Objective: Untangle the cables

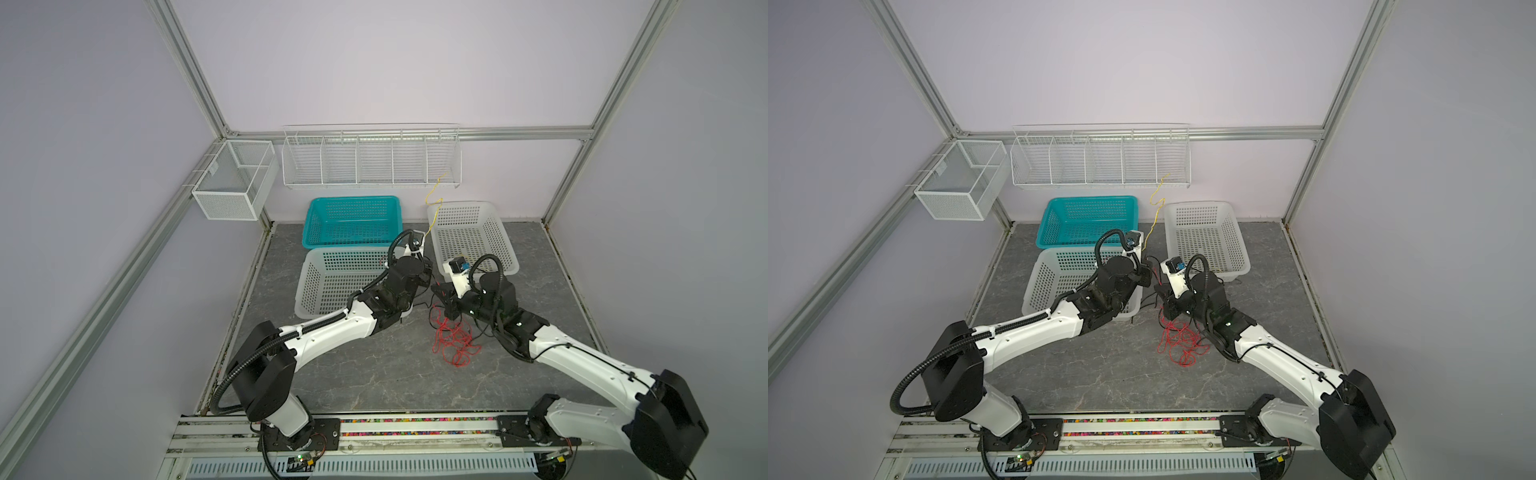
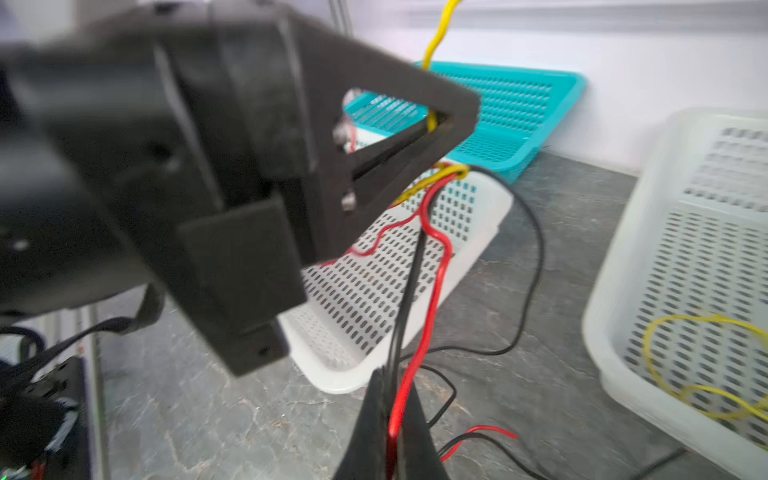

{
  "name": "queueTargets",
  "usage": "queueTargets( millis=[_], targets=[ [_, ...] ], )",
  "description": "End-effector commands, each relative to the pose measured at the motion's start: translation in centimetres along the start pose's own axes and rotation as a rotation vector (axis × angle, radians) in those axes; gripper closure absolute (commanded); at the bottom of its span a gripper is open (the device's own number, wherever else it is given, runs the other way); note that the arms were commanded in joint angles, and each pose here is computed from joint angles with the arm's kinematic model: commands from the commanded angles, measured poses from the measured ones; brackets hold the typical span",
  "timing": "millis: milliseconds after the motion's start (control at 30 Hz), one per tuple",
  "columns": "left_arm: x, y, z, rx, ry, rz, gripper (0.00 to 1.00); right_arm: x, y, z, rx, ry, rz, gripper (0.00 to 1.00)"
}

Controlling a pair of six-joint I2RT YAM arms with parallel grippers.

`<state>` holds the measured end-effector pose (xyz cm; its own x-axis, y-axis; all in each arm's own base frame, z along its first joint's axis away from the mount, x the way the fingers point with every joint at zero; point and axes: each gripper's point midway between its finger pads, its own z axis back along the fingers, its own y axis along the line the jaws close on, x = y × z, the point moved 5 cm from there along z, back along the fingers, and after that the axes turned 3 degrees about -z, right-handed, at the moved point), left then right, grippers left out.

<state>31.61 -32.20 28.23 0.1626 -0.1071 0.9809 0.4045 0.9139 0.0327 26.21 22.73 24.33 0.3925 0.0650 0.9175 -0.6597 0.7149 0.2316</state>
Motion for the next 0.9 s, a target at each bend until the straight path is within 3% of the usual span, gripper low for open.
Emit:
queueTargets(
  millis=[0,133,300,600,700,867],
  targets=[
    [-2.6,0.8,0.0,0.01,0.075,-0.047,1.0,2.0,-2.2,1.6,-0.212,-0.055,0.015,0.94],
    [-3.0,-0.1,1.5,-0.127,0.071,-0.09,1.0,1.6,-4.6,2.0,-0.363,-0.021,-0.007,0.94],
    [-3.3,-0.5,3.1,-0.231,0.097,-0.171,1.0,0.0,-7.0,2.3,-0.444,0.034,-0.075,0.94],
    [-2.5,2.1,3.8,-0.083,0.05,-0.125,1.0,-2.9,-9.5,3.5,-0.573,0.105,-0.145,0.94],
    [-1.4,3.3,3.4,0.028,0.015,-0.091,1.0,-3.9,-8.4,3.0,-0.469,0.128,-0.13,0.94],
    [-0.4,4.0,2.4,0.142,0.012,-0.096,1.0,-4.3,-4.4,3.2,-0.189,0.063,-0.049,0.94]
  ],
)
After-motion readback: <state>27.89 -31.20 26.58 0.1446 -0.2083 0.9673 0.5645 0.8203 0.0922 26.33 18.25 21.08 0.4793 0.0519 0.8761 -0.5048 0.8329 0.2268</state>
